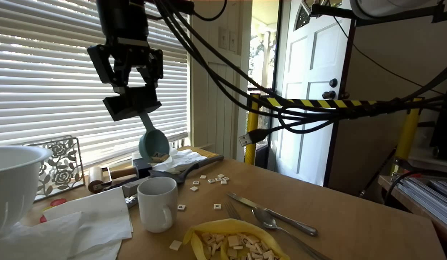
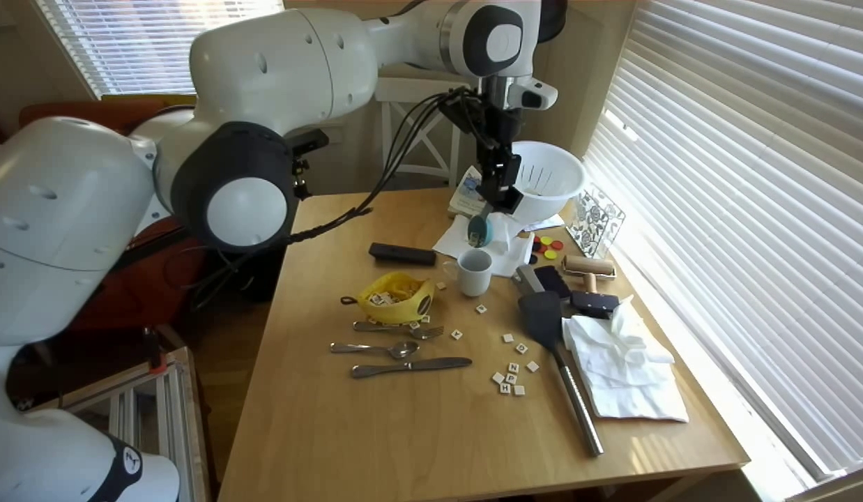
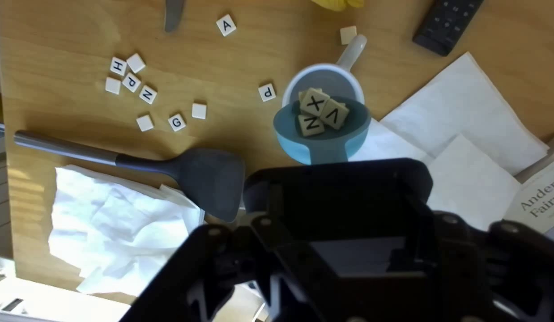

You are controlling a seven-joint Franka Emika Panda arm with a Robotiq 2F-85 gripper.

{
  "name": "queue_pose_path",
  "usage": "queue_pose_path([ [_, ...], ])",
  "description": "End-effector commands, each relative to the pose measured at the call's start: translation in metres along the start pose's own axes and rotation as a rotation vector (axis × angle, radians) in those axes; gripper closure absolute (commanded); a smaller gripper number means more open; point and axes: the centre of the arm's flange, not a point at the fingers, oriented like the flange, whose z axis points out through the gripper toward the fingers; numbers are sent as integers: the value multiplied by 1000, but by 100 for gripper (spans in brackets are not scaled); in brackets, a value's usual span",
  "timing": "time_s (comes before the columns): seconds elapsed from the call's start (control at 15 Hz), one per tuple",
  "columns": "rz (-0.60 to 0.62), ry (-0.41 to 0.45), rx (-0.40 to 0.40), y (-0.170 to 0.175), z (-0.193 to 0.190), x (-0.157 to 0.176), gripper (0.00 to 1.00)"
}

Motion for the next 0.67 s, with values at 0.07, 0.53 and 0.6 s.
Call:
queue_pose_path([
  [0.07, 2, -147, -42, 47, 14, -69, 65],
  [0.53, 116, -364, -47, 131, 72, -64, 65],
  [0.6, 137, -393, -49, 146, 86, -65, 65],
])
